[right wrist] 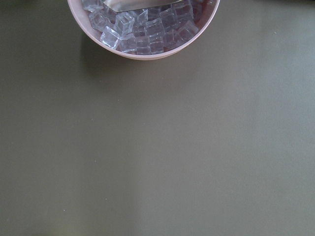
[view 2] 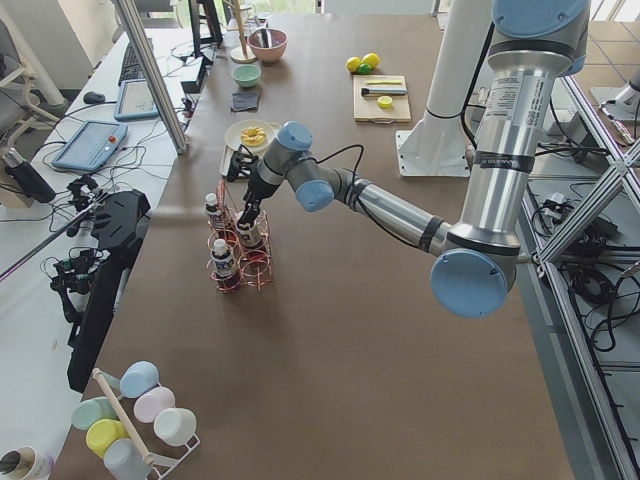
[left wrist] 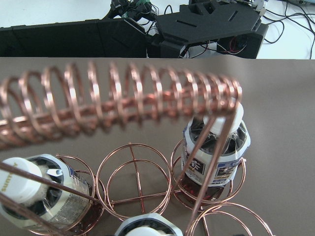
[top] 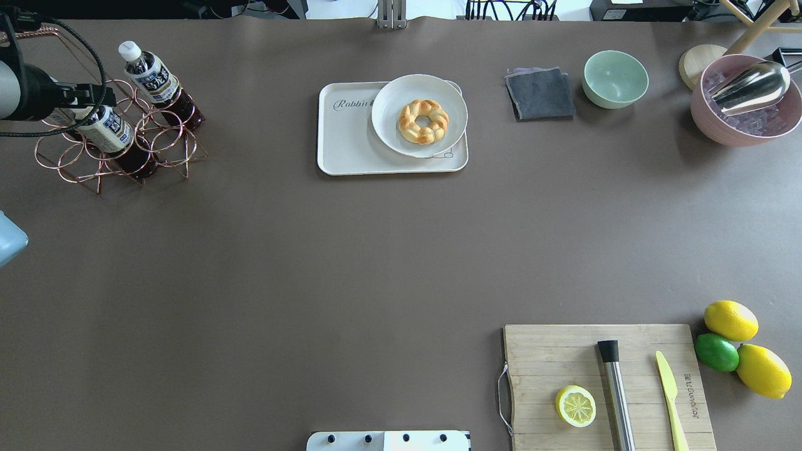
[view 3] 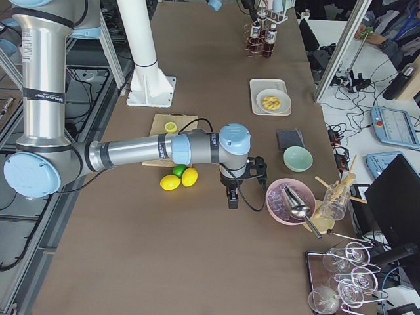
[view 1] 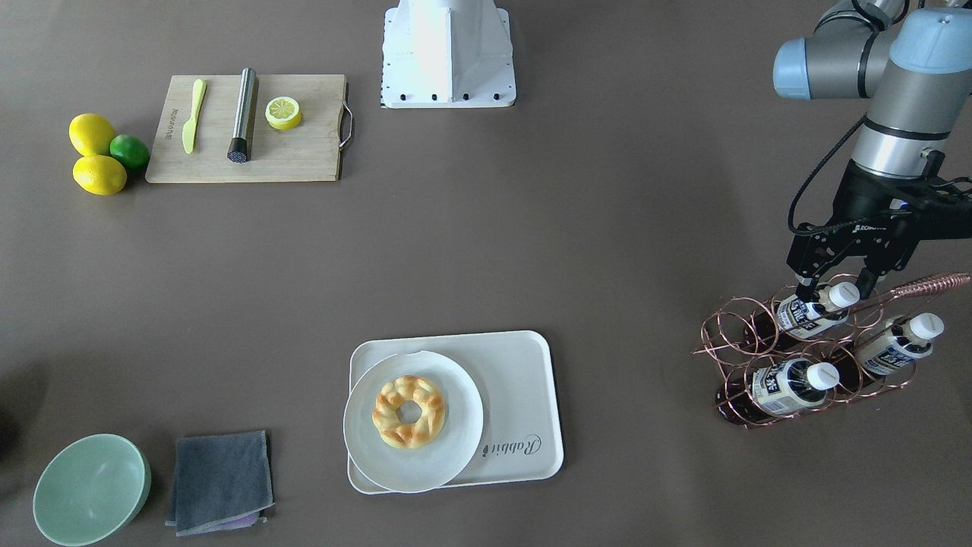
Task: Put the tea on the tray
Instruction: 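Reach the left gripper down to a tea bottle in the copper rack, then grasp the tea bottle with the left gripper and lift it from the rack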
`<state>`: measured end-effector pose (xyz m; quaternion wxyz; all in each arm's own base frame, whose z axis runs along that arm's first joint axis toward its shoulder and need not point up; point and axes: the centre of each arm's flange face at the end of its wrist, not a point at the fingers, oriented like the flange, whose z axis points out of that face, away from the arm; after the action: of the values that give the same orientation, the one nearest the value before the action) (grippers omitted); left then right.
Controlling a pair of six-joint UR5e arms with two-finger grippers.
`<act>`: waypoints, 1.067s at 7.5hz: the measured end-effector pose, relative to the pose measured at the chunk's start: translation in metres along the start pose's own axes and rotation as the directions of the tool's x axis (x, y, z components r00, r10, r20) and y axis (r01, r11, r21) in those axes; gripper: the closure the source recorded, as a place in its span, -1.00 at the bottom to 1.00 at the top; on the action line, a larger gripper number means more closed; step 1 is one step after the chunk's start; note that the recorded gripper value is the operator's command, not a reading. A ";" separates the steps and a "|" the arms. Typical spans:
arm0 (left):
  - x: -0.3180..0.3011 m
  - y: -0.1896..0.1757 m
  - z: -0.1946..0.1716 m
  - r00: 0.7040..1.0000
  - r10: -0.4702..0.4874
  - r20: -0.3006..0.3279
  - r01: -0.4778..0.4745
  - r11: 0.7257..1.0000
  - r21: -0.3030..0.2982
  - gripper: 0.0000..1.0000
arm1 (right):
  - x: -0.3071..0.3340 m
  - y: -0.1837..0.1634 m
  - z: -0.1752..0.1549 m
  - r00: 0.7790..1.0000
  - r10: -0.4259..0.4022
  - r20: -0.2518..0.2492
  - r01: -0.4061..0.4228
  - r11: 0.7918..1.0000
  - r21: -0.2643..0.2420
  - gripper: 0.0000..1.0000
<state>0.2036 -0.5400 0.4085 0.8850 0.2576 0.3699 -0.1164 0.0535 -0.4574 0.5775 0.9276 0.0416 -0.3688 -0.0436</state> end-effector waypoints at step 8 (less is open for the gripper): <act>-0.017 0.001 -0.002 1.000 -0.007 0.018 0.007 1.000 -0.006 1.00 | -0.002 0.000 0.000 1.000 0.001 0.013 -0.001 1.000 0.001 -1.00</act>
<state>0.1914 -0.5376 0.4199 0.8887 0.2525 0.3633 -0.1206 0.0519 -0.4575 0.5762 0.9252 0.0417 -0.3747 -0.0431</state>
